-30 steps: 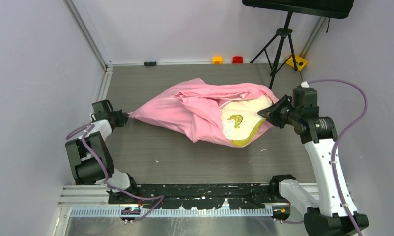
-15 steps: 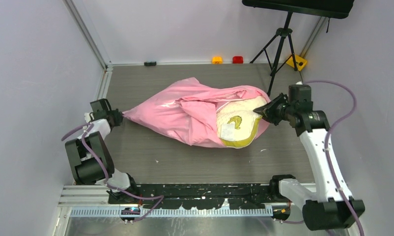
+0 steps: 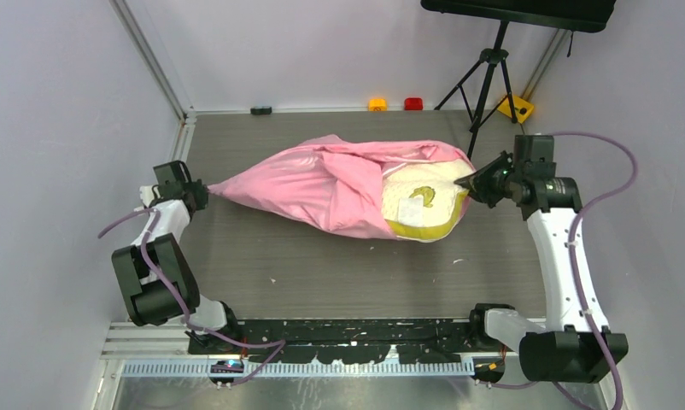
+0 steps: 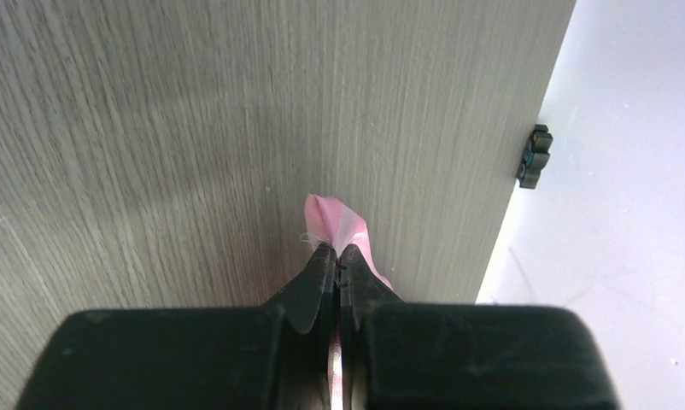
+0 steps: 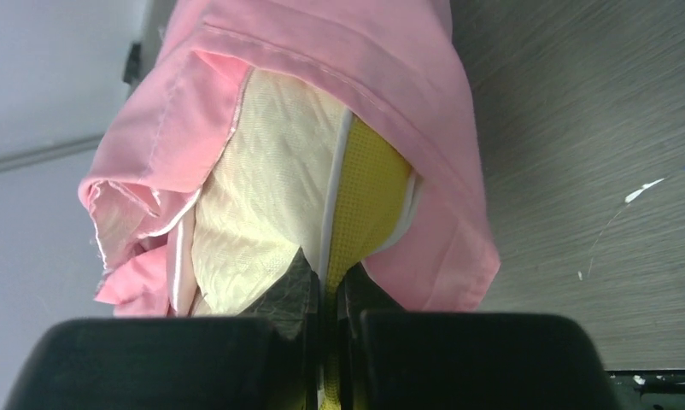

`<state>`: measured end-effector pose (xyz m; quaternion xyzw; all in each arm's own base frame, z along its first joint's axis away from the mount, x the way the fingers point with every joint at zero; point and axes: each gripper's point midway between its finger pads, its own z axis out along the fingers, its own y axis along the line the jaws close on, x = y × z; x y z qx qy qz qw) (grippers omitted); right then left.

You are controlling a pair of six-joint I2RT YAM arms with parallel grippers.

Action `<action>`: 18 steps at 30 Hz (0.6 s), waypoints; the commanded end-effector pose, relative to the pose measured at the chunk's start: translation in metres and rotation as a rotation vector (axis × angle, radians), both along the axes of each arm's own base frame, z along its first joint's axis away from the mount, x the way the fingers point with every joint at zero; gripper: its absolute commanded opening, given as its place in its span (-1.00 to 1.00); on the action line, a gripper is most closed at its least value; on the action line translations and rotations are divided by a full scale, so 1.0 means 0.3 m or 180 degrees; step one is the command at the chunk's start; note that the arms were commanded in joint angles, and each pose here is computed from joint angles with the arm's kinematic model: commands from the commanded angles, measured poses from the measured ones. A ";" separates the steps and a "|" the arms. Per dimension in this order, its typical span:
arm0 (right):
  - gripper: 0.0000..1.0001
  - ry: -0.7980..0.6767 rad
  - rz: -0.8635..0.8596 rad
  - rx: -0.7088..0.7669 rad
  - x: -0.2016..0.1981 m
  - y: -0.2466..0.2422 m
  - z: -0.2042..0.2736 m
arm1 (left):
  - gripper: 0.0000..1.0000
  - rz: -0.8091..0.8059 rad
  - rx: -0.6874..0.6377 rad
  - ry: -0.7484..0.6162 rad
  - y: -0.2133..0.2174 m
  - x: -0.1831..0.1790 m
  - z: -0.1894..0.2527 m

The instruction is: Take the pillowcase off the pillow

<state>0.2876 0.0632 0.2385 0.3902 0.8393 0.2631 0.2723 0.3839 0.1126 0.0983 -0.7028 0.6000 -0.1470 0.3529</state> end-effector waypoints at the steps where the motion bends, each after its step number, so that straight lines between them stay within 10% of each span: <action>1: -1.00 -0.0610 -0.1126 -0.0940 -0.046 -0.287 0.216 | -1.00 0.0793 0.0595 -0.0147 0.225 -0.040 0.163; 10: -1.00 -0.0940 -0.0120 0.0167 0.031 -0.023 0.120 | -1.00 0.0208 0.0648 -0.0250 0.129 0.011 0.214; 18: -0.99 -0.0699 0.0880 0.0247 0.032 0.243 -0.062 | 0.22 -0.1605 0.1219 -0.0142 -0.223 0.100 0.345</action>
